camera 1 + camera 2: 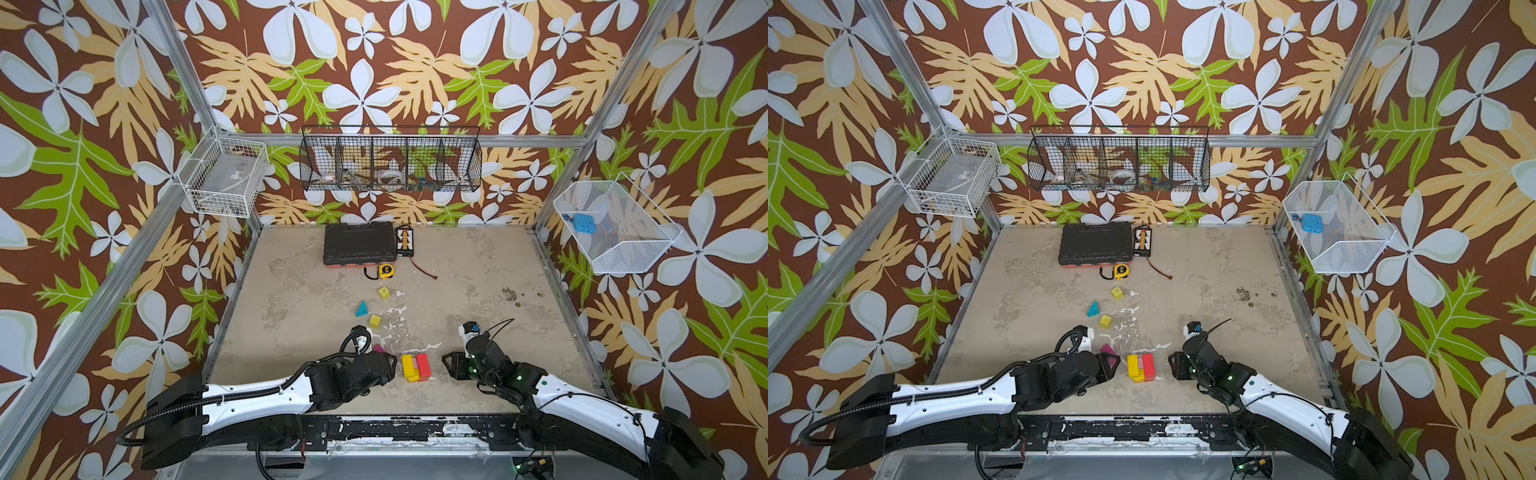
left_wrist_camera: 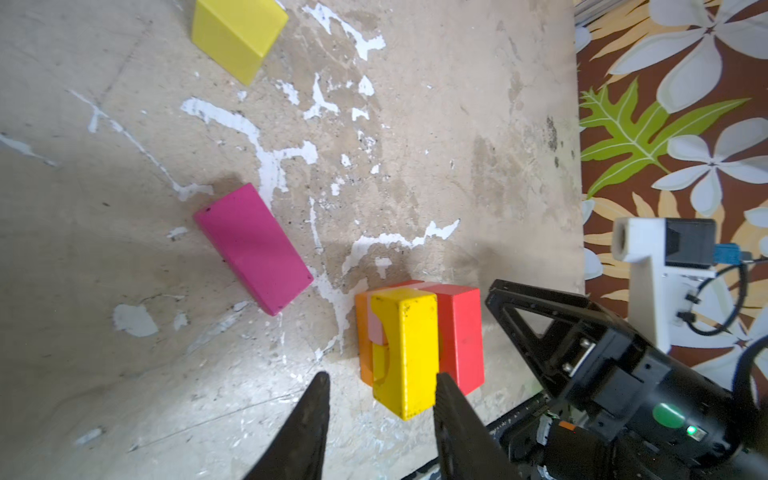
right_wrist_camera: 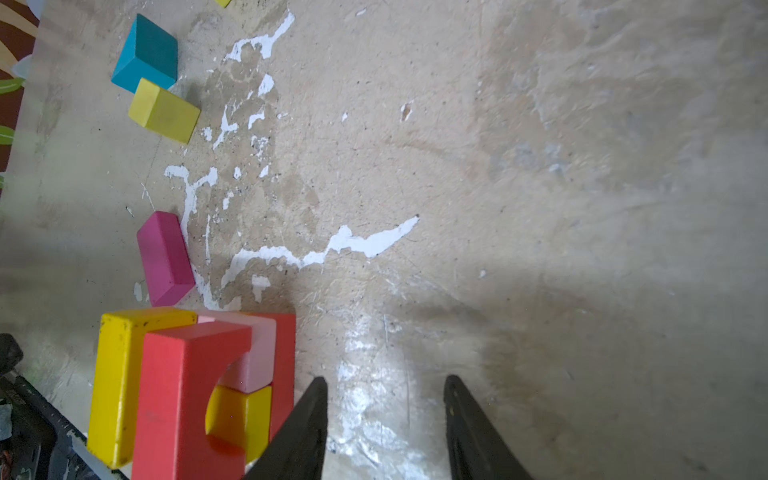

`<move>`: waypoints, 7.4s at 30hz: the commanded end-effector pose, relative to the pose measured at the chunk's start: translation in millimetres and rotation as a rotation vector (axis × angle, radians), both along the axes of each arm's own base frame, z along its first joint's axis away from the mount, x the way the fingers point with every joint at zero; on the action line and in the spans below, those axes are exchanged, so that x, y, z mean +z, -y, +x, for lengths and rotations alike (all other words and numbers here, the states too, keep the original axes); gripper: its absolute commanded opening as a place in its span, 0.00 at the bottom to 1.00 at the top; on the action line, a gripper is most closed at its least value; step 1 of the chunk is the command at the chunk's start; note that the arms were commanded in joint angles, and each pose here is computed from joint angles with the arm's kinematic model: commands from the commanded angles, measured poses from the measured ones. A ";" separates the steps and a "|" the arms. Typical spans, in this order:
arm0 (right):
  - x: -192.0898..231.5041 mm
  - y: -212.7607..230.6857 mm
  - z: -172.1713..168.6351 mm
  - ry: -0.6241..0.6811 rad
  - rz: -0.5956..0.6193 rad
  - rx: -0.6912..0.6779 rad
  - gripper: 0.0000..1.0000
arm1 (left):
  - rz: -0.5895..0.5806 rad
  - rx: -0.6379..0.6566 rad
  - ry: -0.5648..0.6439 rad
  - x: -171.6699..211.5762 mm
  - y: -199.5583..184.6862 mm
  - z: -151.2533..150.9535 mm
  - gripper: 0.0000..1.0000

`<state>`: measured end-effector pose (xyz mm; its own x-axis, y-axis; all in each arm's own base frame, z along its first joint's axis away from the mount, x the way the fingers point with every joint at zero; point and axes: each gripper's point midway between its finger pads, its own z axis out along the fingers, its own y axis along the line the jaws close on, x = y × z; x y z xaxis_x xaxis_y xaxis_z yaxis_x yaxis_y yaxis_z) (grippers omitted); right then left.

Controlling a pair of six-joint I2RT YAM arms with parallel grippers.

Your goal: Build the wood block tower

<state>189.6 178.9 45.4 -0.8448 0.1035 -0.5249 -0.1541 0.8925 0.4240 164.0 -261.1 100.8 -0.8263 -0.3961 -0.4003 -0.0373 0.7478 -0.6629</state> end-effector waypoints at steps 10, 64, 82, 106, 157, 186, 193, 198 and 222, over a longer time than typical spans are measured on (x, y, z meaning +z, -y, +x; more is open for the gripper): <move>5.2 -12.1 9.5 0.027 -0.010 -0.014 0.44 | -0.050 -0.064 -0.022 -3.3 27.8 -0.4 0.43; 6.3 -43.1 5.2 0.008 -0.034 -0.001 0.32 | -0.025 -0.143 -0.075 -16.8 59.6 -2.4 0.41; 4.3 -47.3 7.2 0.003 -0.025 -0.008 0.28 | -0.023 -0.166 -0.075 -17.3 63.0 -4.1 0.41; 3.5 -52.9 6.9 -0.001 -0.025 -0.018 0.22 | -0.004 -0.143 -0.083 -22.8 51.6 -5.6 0.40; 9.6 -46.1 -48.6 0.124 0.029 0.251 0.41 | -0.010 -0.109 -0.061 -12.6 38.8 4.3 0.41; 8.0 -52.5 -61.0 0.147 -0.038 0.323 0.49 | -0.017 -0.123 -0.068 -16.4 43.3 3.1 0.40; 4.8 -48.5 -52.1 0.151 -0.102 0.279 0.49 | -0.022 -0.126 -0.071 -17.5 44.4 2.5 0.40; 5.0 -46.5 -48.0 0.160 -0.129 0.262 0.48 | -0.023 -0.136 -0.075 -18.6 47.5 2.0 0.40; 11.5 -47.4 -48.7 0.173 -0.101 0.267 0.49 | -0.039 -0.150 -0.081 -16.7 54.2 1.5 0.41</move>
<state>140.3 227.6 55.3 -0.7368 -0.1702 -0.6544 -0.4500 0.8458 0.2867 163.6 -311.9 78.3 -0.9096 -0.2748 -0.3116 0.0091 0.7367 -0.6761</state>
